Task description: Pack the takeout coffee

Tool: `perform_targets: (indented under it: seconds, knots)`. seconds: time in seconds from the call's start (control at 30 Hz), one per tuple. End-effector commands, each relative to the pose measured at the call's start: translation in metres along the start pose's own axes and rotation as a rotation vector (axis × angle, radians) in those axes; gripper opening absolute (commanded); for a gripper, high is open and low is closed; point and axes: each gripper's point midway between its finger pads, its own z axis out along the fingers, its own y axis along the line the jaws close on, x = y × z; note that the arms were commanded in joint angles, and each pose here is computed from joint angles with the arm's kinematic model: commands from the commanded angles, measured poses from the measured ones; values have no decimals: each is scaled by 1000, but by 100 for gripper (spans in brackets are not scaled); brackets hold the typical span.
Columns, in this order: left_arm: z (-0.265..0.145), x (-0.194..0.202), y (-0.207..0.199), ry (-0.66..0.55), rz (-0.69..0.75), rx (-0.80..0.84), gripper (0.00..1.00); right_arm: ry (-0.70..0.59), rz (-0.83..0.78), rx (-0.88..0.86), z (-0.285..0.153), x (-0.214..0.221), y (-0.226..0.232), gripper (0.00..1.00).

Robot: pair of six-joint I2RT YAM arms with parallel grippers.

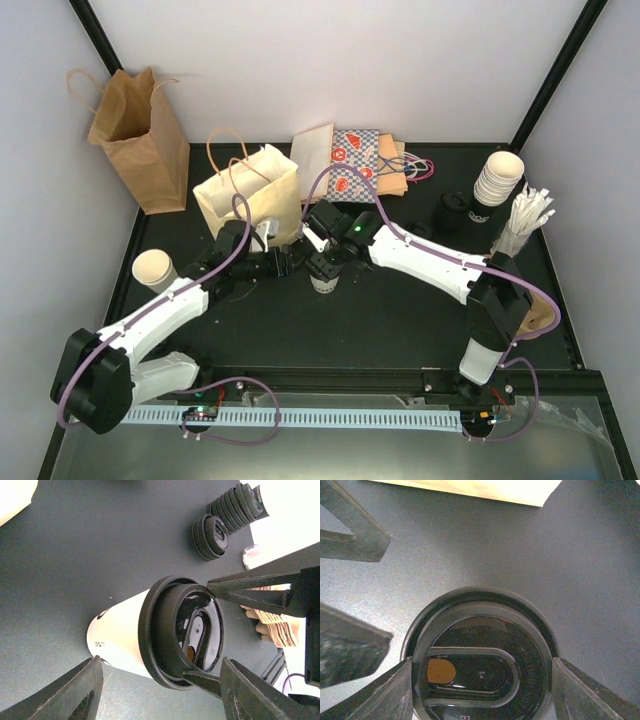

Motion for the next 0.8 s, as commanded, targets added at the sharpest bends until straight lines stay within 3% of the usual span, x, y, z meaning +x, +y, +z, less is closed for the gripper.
perform_targets:
  seconds: [0.0, 0.37, 0.77]
  knots:
    - [4, -11, -8, -15, 26, 37, 65, 97, -7, -26, 3, 22, 7, 69]
    - [10, -13, -7, 0, 25, 32, 59, 128, -17, -153, 0, 32, 32, 69]
    - [-8, -4, -12, -13, 16, 52, 58, 193, -41, -124, -2, 59, 51, 69]
